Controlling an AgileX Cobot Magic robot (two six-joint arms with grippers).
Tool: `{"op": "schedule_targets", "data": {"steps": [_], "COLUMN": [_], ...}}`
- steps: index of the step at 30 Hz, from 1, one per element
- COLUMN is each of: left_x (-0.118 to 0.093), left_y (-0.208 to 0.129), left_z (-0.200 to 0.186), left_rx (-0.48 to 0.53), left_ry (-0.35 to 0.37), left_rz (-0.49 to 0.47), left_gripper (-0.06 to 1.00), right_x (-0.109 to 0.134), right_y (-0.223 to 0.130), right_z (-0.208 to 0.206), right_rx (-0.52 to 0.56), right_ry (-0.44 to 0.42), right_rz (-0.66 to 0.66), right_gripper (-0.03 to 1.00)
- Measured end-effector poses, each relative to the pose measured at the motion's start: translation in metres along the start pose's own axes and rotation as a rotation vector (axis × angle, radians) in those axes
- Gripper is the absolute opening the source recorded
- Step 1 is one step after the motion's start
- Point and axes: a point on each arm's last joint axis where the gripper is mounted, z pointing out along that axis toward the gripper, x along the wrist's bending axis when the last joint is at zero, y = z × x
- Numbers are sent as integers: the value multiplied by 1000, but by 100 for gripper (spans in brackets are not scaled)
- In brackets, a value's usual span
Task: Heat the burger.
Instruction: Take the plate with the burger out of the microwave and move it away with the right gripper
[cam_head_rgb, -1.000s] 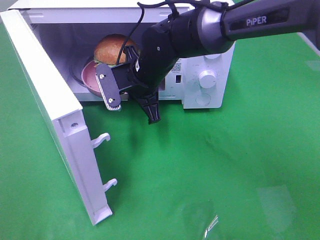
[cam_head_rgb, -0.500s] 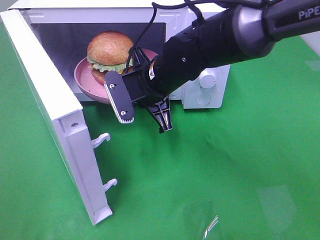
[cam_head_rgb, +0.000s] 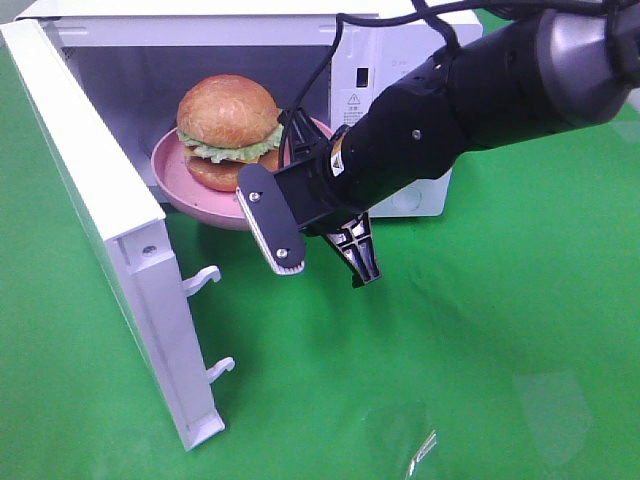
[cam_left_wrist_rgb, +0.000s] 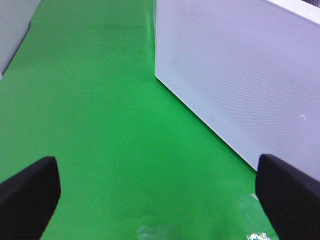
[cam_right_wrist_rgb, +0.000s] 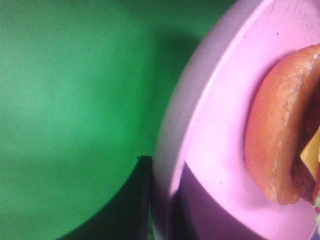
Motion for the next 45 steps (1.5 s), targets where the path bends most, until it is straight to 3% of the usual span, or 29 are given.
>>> {"op": "schedule_targets", "data": {"steps": [12, 25, 34, 45], "left_x": [0, 0, 0, 0], "left_y": [0, 0, 0, 0], "left_z": [0, 0, 0, 0], "left_rx": [0, 0, 0, 0], "left_ry": [0, 0, 0, 0], "left_rz": [0, 0, 0, 0], "left_gripper": [98, 98, 98, 98], "right_x": [13, 60, 79, 107], "right_y": [-3, -11, -14, -20], "right_z": [-28, -73, -112, -148], "right_rx": [-5, 19, 24, 52], "right_ry": [6, 61, 29, 57], "right_rz": [-5, -6, 18, 27], "right_gripper": [7, 7, 7, 7]}}
